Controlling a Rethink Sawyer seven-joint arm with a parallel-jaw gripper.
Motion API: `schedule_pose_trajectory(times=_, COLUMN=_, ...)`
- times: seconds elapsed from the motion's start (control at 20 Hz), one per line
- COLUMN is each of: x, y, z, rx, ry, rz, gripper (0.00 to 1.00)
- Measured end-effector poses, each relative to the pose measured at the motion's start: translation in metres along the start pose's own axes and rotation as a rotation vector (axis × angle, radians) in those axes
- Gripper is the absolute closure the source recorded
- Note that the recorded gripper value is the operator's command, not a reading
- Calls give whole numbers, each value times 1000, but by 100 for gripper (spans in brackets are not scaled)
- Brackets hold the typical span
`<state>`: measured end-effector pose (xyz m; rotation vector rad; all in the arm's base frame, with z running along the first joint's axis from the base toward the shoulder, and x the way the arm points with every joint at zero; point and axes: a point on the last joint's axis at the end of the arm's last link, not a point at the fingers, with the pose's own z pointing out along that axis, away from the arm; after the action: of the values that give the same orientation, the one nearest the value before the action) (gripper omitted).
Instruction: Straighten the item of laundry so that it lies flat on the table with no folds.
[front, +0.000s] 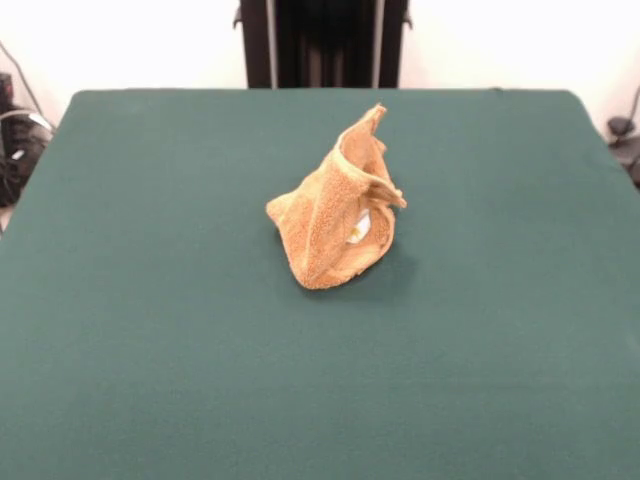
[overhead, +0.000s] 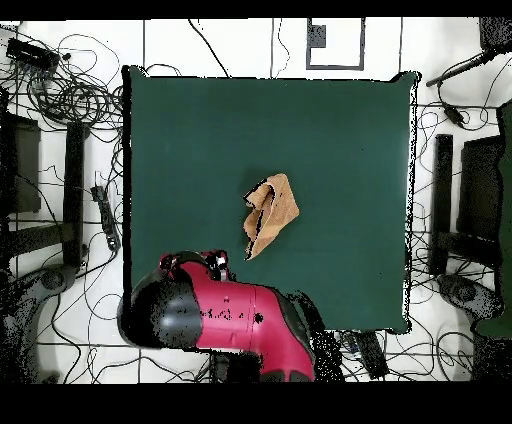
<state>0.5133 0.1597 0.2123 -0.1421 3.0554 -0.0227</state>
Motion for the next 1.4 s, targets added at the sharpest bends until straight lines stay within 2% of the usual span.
schedule_pose_trajectory(times=0.55, x=-18, y=20, z=66, rx=-7, ry=36, rz=70, gripper=0)
schedule_pose_trajectory(times=0.85, x=-52, y=11, z=90, rx=11, ry=19, rz=82, gripper=0)
schedule_pose_trajectory(times=1.2, x=-109, y=-9, z=104, rx=32, ry=-36, rz=121, gripper=0)
schedule_pose_trajectory(times=1.4, x=-133, y=-17, z=110, rx=36, ry=-59, rz=137, gripper=0)
